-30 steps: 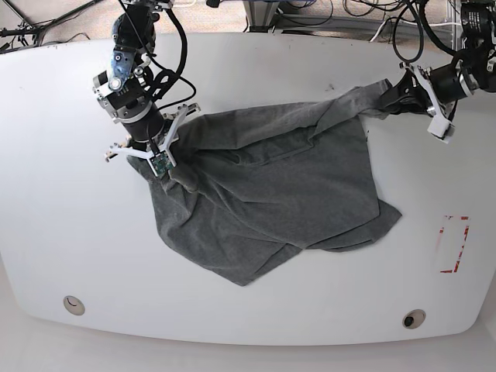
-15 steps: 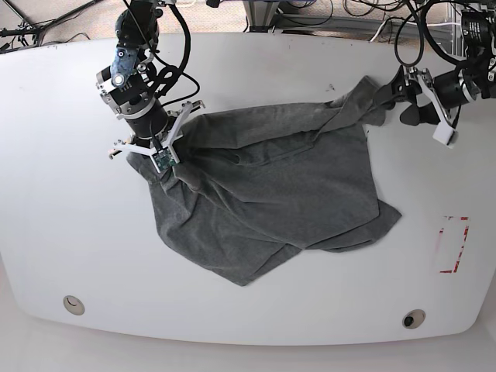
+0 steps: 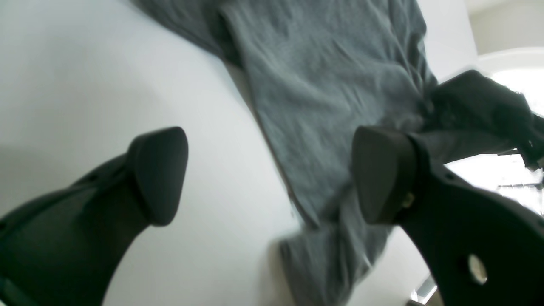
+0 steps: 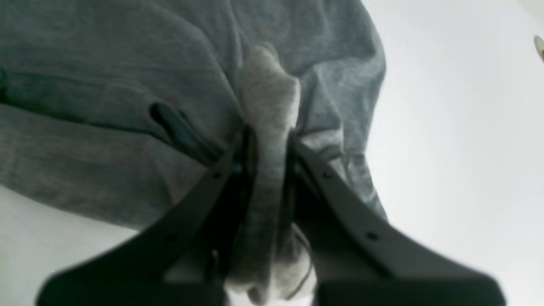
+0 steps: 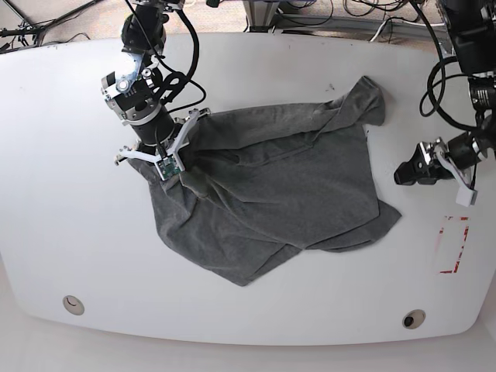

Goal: Fold the T-shirt properly
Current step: 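Release the sleeve and move the left gripper to the T-shirt's side edge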

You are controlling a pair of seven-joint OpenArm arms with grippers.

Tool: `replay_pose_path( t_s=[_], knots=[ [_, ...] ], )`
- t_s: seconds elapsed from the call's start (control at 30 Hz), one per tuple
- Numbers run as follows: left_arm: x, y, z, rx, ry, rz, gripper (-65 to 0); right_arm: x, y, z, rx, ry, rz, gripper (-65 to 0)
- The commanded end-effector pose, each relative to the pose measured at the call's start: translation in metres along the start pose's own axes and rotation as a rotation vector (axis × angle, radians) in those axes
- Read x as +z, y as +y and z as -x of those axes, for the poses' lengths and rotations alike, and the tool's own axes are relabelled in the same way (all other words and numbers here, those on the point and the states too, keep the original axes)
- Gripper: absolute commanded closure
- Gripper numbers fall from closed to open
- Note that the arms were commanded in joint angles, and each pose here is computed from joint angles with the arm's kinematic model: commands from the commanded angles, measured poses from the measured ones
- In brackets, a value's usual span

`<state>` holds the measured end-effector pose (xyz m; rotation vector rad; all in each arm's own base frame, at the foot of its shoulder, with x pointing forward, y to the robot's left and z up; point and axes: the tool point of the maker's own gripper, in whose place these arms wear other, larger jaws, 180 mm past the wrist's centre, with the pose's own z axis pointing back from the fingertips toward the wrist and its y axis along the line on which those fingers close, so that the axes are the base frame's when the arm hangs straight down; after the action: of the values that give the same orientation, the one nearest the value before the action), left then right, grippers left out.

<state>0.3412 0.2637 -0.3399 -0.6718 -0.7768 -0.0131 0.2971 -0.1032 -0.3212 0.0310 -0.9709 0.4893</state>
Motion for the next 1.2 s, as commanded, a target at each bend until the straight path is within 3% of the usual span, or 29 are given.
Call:
replay_pose_path(
  t_s=[0.0, 0.33, 0.57, 1.17],
  knots=[
    [0.003, 0.004, -0.035, -0.034, -0.058, -0.011, -57.1, 0.001, -0.005, -0.017, 0.003, -0.062, 0.011, 0.0],
    [-0.023, 0.022, -0.057, -0.023, -0.112, -0.089, -57.1, 0.0, -0.008, -0.023, 0.008, -0.073, 0.018, 0.0],
    [-0.043, 0.035, -0.05, 0.033, -0.104, -0.119, -49.4, 0.0, -0.009, -0.025, 0.01, -0.076, 0.02, 0.0],
    [-0.064, 0.054, -0.058, 0.053, -0.116, -0.192, -49.0, 0.0, -0.009, -0.025, 0.008, -0.076, 0.019, 0.0]
  ],
)
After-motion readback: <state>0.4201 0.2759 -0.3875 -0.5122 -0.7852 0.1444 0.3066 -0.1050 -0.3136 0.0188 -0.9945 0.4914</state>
